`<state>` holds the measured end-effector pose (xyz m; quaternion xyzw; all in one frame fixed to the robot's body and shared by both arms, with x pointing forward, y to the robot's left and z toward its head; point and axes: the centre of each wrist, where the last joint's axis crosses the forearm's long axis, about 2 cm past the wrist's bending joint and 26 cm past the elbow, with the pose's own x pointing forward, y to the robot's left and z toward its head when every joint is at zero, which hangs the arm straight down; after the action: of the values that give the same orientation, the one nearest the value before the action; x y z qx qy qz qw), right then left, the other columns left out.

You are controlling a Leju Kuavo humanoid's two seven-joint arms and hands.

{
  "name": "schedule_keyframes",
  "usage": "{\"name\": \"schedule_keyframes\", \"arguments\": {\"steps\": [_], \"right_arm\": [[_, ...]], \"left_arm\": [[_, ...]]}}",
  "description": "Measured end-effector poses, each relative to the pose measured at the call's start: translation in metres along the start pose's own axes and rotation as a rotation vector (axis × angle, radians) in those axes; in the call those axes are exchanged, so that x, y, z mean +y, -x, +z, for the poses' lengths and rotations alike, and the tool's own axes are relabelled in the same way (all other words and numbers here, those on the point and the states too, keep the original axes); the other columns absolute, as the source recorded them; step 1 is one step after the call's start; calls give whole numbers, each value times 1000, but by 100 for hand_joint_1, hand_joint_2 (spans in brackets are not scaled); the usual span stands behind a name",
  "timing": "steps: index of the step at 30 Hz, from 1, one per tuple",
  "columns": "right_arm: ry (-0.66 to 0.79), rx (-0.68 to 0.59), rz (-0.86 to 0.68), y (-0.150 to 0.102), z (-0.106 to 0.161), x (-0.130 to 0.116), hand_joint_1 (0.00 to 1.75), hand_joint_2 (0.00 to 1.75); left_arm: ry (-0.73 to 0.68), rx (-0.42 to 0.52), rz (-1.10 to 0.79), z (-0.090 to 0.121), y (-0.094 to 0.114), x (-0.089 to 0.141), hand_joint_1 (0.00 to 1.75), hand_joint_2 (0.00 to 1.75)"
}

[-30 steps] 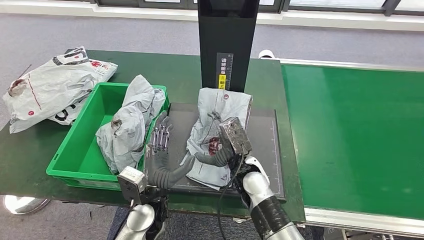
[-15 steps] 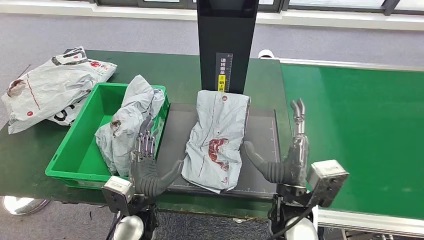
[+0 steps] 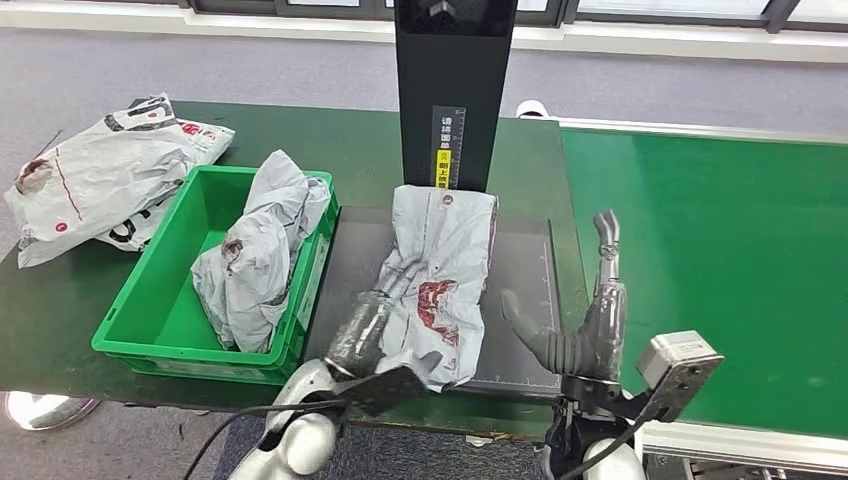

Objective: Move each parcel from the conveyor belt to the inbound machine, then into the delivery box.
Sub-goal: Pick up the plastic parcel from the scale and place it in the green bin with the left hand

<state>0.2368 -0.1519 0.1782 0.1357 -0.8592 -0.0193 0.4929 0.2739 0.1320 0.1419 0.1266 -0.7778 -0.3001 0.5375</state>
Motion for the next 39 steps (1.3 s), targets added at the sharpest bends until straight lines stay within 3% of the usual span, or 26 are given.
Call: {"name": "schedule_keyframes", "arguments": {"steps": [7, 13, 18, 19, 20, 22, 23, 24, 33, 39], "right_arm": [[-45, 19, -26, 14, -16, 4, 0, 175], [-33, 39, -26, 22, -22, 0, 0, 175], [-14, 51, -23, 25, -22, -4, 0, 175], [-11, 53, -23, 25, -21, -5, 0, 175], [-9, 56, -22, 25, -20, -5, 0, 175], [-8, 64, -24, 27, -16, -6, 0, 175], [-8, 69, -26, 27, -14, -6, 0, 175], [-9, 74, -28, 28, -12, -7, 0, 175], [-3, 113, -34, 32, 5, -9, 0, 175], [14, 127, -31, 29, 17, -11, 0, 175]], "left_arm": [[293, 2, -357, -49, 10, -15, 0, 175], [507, 23, -511, -78, 16, -28, 0, 175], [593, 54, -588, -95, 20, -30, 3, 175], [603, 62, -598, -97, 21, -30, 13, 175], [612, 69, -607, -99, 22, -29, 43, 175], [628, 84, -621, -101, 25, -27, 127, 175], [636, 90, -628, -102, 26, -26, 161, 175], [642, 95, -633, -102, 27, -26, 175, 175], [641, 126, -664, -106, 34, -19, 175, 175], [533, 141, -692, -107, 37, -12, 175, 175]]}}
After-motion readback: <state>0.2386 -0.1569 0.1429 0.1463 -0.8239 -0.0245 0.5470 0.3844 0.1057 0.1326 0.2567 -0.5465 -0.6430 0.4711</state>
